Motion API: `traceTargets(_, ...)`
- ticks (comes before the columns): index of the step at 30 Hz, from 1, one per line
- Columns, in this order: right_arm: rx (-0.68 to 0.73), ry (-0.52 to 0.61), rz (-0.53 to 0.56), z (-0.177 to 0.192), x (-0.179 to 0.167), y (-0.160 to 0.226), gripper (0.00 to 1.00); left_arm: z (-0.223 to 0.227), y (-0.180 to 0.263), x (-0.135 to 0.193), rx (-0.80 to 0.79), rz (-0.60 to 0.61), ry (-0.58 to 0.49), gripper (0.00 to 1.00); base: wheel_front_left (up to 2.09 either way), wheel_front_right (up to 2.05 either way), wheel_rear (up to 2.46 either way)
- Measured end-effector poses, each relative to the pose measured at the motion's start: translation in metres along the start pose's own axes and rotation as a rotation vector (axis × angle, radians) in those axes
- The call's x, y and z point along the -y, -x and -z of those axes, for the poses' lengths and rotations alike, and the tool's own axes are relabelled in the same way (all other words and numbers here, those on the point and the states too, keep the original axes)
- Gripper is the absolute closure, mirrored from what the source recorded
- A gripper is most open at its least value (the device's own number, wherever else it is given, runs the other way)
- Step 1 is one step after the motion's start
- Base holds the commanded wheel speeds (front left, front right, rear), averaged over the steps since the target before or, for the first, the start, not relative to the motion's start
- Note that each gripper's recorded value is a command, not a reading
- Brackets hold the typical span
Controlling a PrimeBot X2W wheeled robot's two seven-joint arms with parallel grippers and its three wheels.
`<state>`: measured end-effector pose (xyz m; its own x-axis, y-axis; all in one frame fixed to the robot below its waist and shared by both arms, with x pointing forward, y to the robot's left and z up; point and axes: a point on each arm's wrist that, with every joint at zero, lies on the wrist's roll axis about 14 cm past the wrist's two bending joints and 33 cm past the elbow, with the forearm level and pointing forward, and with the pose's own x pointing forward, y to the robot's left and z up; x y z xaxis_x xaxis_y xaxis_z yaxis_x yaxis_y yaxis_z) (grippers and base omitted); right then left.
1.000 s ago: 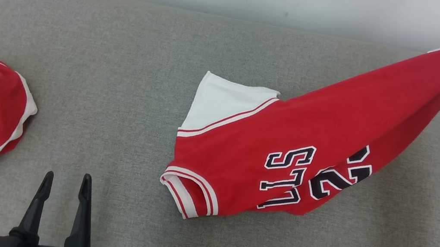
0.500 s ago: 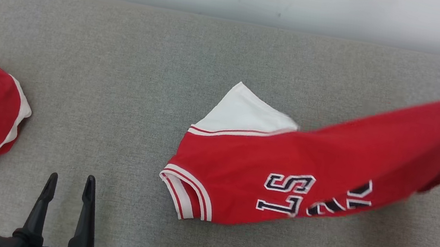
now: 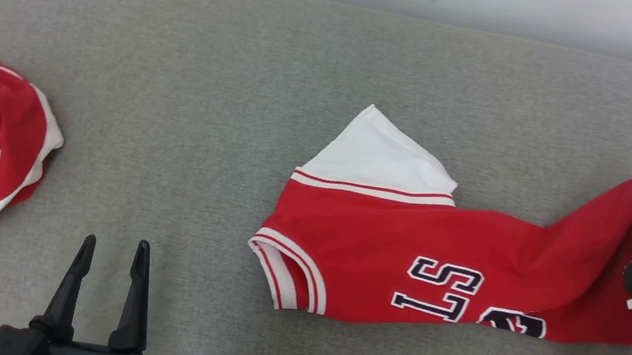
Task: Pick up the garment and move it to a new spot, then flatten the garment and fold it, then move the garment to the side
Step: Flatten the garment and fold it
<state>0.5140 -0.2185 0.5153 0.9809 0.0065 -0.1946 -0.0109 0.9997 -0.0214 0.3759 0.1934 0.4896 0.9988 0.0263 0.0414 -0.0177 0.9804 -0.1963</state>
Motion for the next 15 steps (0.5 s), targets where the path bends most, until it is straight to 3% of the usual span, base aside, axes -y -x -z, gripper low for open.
traceTargets(3,-0.025,0.021,-0.009,0.014,-0.003,-0.018,1.0,0.001,0.003,-0.006,-0.005,-0.02,-0.003,0.0,0.0,0.0,0.0)
traceTargets(8,0.108,0.034,-0.02,0.001,-0.01,-0.042,1.0,0.0,0.009,-0.019,-0.01,-0.063,-0.011,0.0,0.0,0.0,0.0)
traceTargets(15,-0.15,0.087,0.095,0.079,0.03,-0.046,1.0,0.004,0.015,-0.029,-0.026,-0.097,-0.021,0.0,0.0,0.0,0.0)
